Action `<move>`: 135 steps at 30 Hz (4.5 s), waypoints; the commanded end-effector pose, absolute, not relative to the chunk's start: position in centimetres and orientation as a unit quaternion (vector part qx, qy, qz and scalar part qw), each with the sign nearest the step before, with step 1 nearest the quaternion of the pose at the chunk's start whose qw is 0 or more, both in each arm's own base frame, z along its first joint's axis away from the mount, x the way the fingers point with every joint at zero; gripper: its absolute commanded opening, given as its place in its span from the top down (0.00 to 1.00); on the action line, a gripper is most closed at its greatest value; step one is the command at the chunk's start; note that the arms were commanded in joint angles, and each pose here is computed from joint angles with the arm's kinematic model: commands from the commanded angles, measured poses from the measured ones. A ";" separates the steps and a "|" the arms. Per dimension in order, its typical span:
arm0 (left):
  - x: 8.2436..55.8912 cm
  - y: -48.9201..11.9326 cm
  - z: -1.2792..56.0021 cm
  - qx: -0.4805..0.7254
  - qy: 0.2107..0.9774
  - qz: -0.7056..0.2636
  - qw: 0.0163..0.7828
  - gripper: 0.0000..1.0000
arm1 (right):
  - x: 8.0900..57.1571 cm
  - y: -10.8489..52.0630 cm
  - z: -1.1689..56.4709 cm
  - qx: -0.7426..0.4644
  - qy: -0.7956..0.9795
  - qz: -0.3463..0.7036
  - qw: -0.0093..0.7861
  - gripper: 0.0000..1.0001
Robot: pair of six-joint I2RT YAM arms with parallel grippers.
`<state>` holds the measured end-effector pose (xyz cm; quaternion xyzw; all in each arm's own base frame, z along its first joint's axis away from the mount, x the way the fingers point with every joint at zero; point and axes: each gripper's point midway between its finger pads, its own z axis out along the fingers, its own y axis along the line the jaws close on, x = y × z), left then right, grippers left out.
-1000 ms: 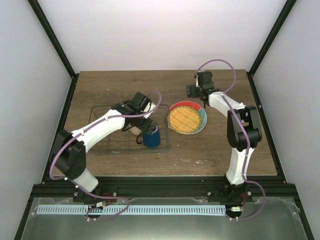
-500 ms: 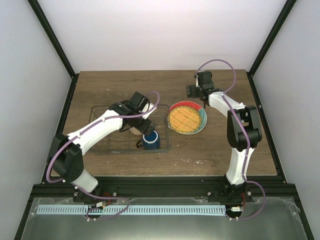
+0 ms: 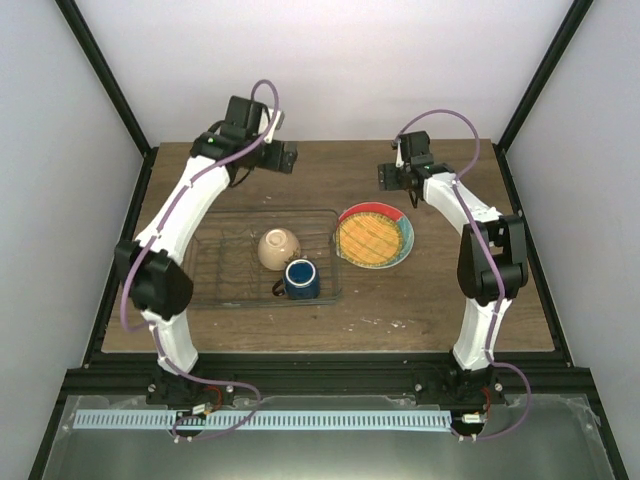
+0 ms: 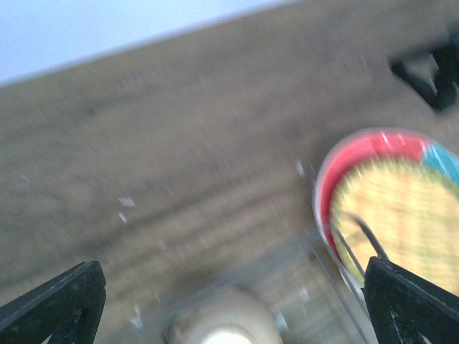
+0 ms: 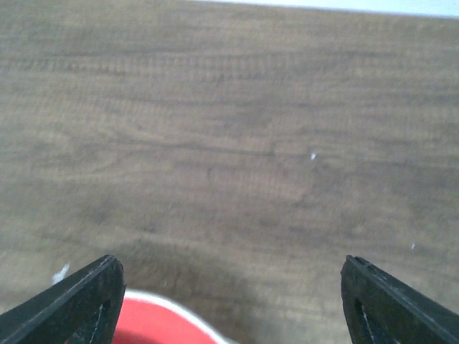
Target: Load the mixed dishes into the dish rack
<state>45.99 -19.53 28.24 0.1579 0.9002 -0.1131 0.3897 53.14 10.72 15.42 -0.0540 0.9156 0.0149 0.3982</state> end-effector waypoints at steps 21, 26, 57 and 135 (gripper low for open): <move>55.2 -13.7 24.0 0.048 0.924 -0.156 0.347 0.00 | 39.9 12.0 11.3 -0.020 0.968 0.132 0.211 0.35; 55.0 -13.6 23.7 0.052 0.925 -0.160 0.342 0.00 | 40.5 12.4 9.5 -0.024 0.971 0.134 0.197 0.40; 55.1 -11.1 23.3 0.029 0.927 -0.162 0.336 0.00 | 43.2 12.0 8.7 -0.058 0.974 0.099 0.193 0.99; 50.1 -24.6 20.5 0.213 0.836 -0.434 0.258 0.00 | 53.0 14.7 9.6 -0.199 0.857 0.377 0.289 0.45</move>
